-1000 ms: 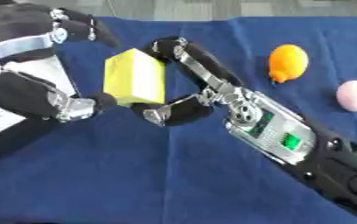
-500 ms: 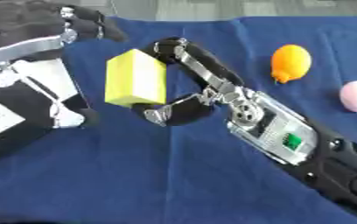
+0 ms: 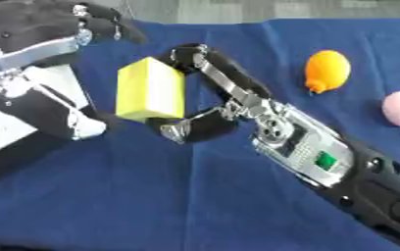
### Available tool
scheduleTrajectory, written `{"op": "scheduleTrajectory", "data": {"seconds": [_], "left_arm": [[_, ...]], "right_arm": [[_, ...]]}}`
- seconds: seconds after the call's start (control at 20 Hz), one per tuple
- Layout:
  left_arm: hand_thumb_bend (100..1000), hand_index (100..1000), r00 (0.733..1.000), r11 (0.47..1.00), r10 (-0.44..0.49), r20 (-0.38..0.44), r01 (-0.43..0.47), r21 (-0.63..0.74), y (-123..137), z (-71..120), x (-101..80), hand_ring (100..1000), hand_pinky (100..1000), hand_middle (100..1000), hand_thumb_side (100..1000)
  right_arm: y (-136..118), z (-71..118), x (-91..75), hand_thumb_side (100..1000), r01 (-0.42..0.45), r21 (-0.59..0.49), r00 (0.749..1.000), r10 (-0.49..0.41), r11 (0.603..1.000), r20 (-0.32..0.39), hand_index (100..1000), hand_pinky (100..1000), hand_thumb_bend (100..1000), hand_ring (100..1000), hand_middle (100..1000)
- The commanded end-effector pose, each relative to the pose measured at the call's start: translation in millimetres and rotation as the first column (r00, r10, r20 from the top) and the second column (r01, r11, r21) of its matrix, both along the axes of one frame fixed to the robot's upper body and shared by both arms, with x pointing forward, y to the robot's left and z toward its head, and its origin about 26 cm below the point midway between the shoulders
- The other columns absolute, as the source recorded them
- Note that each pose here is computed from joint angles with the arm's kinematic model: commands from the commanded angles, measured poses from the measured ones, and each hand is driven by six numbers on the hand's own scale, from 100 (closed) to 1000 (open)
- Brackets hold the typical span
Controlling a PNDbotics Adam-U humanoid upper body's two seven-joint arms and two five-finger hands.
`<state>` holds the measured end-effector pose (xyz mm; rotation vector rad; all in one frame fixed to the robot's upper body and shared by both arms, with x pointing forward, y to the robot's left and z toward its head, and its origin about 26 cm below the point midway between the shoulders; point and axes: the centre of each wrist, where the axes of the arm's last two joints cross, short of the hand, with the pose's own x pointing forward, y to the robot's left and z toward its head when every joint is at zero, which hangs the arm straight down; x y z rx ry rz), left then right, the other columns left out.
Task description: Pick up the objects with one hand, pass them to the other hand, and then place them into the box on the other side of the table.
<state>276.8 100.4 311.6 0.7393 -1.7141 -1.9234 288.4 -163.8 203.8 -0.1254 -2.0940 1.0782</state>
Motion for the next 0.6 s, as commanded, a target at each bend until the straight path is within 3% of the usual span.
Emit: {"op": "scheduleTrajectory", "data": {"seconds": [0.05,0.3,0.6], "left_arm": [[420,935,1.0,1.0,0.001,0.02,-0.001,-0.006,-1.7,9.4,-3.8,935,1000,869,311],[388,934,1.0,1.0,-0.003,-0.014,0.003,-0.014,-8.0,11.0,-6.9,935,1000,869,347],[354,922,0.999,1.0,0.019,-0.049,-0.02,-0.02,-10.6,7.4,-7.6,931,1000,861,453]], "right_arm": [[-0.3,7.8,-0.2,100,0.002,0.001,0.999,-0.002,1.0,0.043,591,730,209,597,449],[1.7,6.6,-0.8,100,0.019,-0.004,0.997,-0.019,1.0,0.076,590,728,209,598,449],[2.3,9.6,-0.1,100,0.052,0.02,0.995,-0.053,0.998,0.088,590,724,210,596,447]]}}
